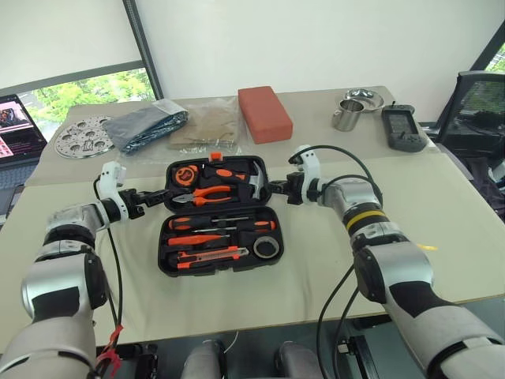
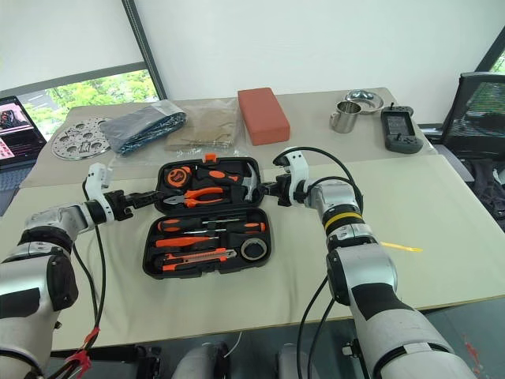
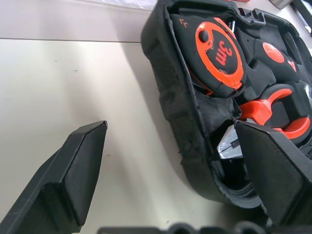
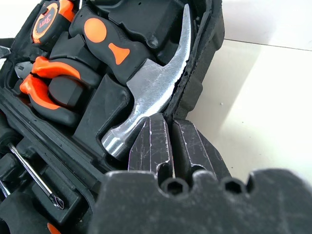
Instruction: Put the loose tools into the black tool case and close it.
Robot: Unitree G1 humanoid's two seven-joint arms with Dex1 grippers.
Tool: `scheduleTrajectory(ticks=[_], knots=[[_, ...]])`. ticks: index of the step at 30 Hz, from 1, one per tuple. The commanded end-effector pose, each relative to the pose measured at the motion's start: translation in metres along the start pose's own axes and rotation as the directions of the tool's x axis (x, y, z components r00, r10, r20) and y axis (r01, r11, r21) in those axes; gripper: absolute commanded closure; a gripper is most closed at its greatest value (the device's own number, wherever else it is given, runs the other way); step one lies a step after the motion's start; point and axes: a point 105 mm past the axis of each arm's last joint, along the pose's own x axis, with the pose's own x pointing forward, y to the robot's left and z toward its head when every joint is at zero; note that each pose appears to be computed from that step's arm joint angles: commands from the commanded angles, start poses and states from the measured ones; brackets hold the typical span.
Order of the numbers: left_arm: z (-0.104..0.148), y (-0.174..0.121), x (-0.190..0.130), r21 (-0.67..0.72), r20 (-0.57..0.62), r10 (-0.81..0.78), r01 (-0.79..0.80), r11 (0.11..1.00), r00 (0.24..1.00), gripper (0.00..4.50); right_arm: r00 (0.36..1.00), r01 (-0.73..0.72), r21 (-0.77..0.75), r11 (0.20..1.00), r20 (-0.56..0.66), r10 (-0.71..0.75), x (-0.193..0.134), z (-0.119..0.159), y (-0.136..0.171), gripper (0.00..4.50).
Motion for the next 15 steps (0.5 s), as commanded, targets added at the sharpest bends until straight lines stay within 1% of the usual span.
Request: scheduleTrajectory(ticks=[1, 4, 5, 8, 9, 10, 11, 15], knots=[[0.019, -0.001, 0.001, 0.043, 0.060, 0.020, -0.023, 0.999, 0.998, 0.92, 0.999, 0.001, -0.045, 0.999, 0.034, 0.000, -0.003, 0.014, 0.000, 4.50], [0.020, 0.000, 0.001, 0.041, 0.066, 0.039, -0.042, 0.998, 0.997, 1.95, 0.999, 0.005, -0.046, 0.999, 0.036, -0.003, -0.004, 0.014, -0.001, 4.50], [0.020, 0.000, 0.002, 0.040, 0.067, 0.036, -0.039, 0.998, 0.997, 2.37, 0.999, 0.006, -0.046, 0.999, 0.037, -0.004, -0.004, 0.014, -0.001, 4.50], [0.020, -0.002, 0.003, 0.039, 0.069, 0.023, -0.026, 0.999, 0.997, 3.34, 0.999, 0.007, -0.046, 0.999, 0.037, -0.006, -0.004, 0.014, -0.002, 4.50], [0.020, -0.004, 0.004, 0.039, 0.068, 0.011, -0.014, 0.999, 0.998, 3.74, 0.999, 0.007, -0.047, 0.999, 0.037, -0.005, -0.005, 0.014, -0.002, 4.50], [0.020, -0.006, 0.004, 0.040, 0.067, -0.001, -0.001, 0.999, 0.998, 3.98, 0.999, 0.007, -0.047, 0.999, 0.037, -0.006, -0.004, 0.014, -0.002, 4.50], [0.020, -0.007, 0.004, 0.041, 0.067, -0.010, 0.007, 0.999, 0.998, 4.46, 0.999, 0.007, -0.047, 0.999, 0.038, -0.006, -0.004, 0.014, -0.002, 4.50], [0.020, -0.012, 0.006, 0.042, 0.055, -0.048, 0.046, 0.998, 0.997, 4.46, 0.999, 0.006, -0.054, 0.999, 0.051, -0.003, -0.004, 0.017, -0.001, 4.50]])
